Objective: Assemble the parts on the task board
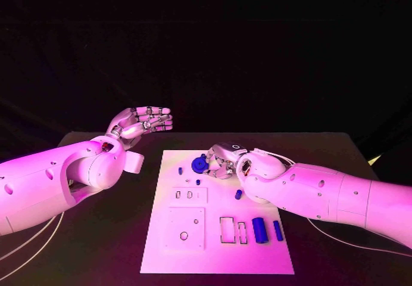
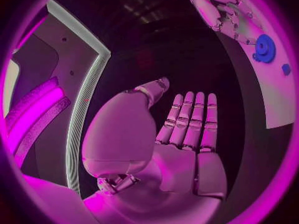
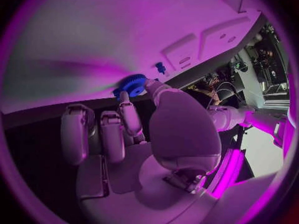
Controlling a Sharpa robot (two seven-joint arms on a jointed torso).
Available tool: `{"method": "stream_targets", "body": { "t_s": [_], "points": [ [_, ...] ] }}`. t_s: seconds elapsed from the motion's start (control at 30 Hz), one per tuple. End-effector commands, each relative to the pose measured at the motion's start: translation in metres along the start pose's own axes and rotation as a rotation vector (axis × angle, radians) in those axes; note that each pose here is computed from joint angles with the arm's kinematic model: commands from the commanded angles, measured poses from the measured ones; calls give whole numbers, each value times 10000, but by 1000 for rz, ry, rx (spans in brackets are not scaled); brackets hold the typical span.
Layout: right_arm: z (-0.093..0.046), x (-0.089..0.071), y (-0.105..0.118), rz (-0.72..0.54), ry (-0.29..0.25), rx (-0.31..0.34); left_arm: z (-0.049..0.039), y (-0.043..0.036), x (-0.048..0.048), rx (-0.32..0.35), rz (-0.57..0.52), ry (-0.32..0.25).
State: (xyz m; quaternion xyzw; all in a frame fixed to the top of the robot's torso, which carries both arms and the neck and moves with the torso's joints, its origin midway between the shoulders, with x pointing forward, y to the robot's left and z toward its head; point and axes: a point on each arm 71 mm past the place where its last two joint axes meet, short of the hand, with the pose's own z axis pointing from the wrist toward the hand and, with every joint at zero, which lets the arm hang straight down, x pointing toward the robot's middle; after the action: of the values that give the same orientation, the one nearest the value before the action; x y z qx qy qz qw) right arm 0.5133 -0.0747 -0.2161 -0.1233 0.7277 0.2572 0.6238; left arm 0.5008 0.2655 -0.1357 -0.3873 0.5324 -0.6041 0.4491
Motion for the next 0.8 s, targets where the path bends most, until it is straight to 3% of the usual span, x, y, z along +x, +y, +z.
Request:
{"method": "stream_targets", "body": {
  "t_s": [0.03,0.43,0.8],
  "points": [
    [-31,51,-31,-6,35,15,3,-18,13,11,0,7],
    [-76,-47,-70,-4,-34,31,4,-16,8,11,0,7],
    [5,-26,-16,-9,4,25,10,-15,21,11,-2,10]
  ]
}}
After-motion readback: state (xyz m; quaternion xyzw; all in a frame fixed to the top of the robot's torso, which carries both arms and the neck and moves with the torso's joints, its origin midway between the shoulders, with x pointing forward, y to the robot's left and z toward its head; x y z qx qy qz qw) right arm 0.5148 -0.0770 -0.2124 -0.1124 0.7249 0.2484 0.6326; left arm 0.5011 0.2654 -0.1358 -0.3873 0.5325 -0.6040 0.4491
